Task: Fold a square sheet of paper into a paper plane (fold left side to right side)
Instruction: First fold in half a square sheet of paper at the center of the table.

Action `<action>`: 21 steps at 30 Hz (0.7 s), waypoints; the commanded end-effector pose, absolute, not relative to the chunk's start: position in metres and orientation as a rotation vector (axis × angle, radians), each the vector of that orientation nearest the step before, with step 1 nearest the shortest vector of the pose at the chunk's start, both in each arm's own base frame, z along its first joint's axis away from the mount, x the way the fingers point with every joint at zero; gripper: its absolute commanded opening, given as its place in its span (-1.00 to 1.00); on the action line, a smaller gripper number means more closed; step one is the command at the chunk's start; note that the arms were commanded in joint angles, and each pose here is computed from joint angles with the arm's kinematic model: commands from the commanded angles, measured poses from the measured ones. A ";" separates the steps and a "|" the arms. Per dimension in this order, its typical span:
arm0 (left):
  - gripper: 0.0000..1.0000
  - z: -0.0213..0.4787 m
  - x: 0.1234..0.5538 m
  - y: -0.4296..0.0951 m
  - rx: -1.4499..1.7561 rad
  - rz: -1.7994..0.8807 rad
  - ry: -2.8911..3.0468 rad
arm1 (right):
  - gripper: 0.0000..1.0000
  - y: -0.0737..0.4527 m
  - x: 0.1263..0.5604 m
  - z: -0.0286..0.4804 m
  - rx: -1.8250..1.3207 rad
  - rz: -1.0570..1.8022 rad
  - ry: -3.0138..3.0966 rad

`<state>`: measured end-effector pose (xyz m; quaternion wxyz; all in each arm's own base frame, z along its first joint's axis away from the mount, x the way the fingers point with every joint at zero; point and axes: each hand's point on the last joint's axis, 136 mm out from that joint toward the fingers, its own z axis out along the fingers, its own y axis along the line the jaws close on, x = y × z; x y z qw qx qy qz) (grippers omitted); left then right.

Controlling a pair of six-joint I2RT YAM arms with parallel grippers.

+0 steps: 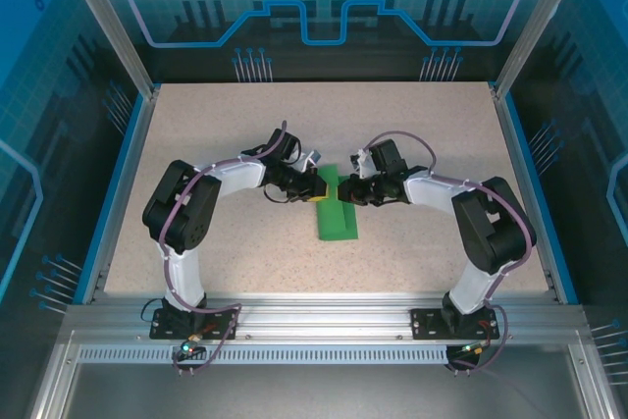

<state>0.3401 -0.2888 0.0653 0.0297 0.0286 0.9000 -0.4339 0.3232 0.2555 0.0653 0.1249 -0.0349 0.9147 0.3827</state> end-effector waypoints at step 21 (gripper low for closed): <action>0.03 0.043 0.331 -0.276 0.063 -1.062 2.914 | -0.89 0.227 0.319 0.024 -0.038 0.788 2.856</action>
